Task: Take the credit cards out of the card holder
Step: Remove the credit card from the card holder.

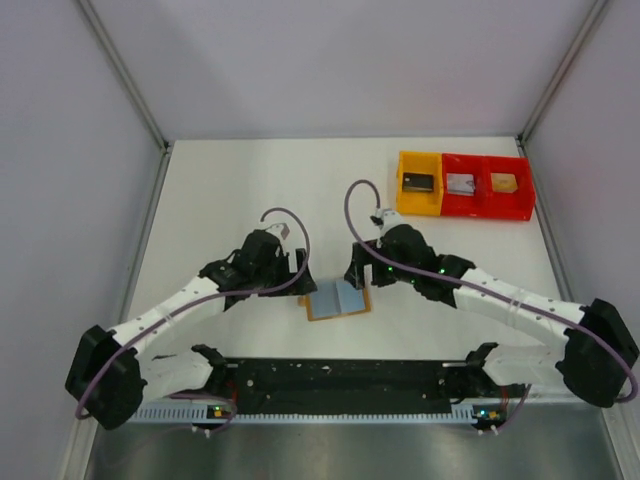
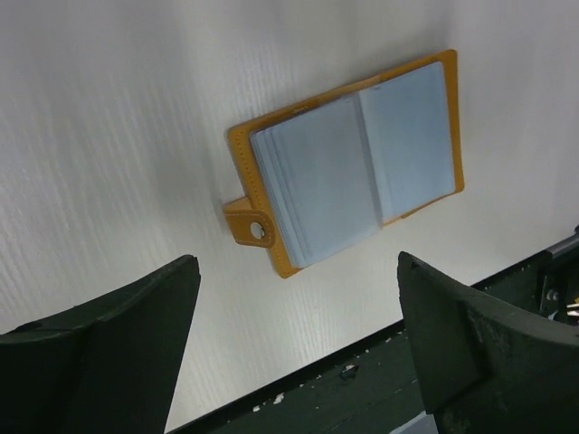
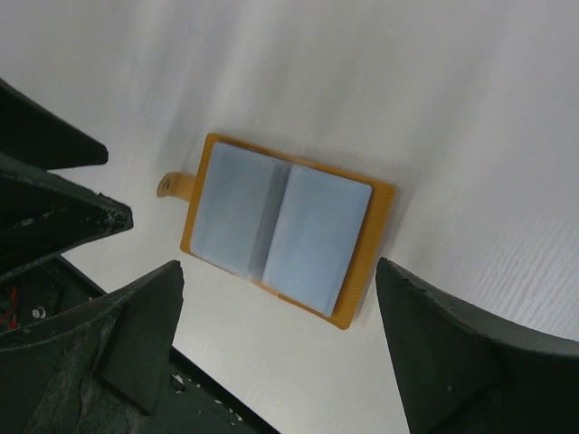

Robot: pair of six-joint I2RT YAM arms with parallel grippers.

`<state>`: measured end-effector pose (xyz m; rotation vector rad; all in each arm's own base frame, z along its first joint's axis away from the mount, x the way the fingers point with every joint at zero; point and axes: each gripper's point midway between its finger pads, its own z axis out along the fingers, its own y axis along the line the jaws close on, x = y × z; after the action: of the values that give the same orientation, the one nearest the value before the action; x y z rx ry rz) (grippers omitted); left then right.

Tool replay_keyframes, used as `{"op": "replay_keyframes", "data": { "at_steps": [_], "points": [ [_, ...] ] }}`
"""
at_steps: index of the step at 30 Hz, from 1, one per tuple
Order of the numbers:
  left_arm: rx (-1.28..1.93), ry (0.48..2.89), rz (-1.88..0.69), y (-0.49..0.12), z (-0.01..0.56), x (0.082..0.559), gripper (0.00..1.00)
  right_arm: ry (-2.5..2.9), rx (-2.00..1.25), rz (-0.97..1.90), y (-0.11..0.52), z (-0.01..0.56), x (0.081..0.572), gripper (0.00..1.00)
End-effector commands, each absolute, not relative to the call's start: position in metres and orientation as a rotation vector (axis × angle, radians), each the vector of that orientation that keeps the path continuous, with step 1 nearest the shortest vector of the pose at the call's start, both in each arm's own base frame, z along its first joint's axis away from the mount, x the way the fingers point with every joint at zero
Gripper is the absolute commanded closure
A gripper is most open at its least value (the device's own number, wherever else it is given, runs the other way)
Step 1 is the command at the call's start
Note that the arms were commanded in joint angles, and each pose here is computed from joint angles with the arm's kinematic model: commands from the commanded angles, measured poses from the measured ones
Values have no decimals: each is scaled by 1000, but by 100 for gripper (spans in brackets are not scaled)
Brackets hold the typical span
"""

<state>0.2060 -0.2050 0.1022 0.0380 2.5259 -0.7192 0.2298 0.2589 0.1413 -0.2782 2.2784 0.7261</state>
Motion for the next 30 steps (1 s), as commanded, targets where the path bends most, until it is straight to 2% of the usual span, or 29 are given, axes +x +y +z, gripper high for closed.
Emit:
{"op": "replay_keyframes", "data": {
  "at_steps": [1,6,17,25,30],
  "points": [
    [-13,2531,-634,-203,86,217,8,2232,-381,587,282,143,231,13],
    [-20,2581,-615,-205,65,216,16,2276,-502,484,305,120,220,9],
    [-34,2597,-664,-209,41,210,55,2337,-674,409,345,84,202,5],
    [-100,2597,-768,-211,26,194,99,2378,-726,356,356,62,200,4],
    [-167,2560,-843,-213,27,188,100,2388,-730,315,354,57,202,4]
  ]
}}
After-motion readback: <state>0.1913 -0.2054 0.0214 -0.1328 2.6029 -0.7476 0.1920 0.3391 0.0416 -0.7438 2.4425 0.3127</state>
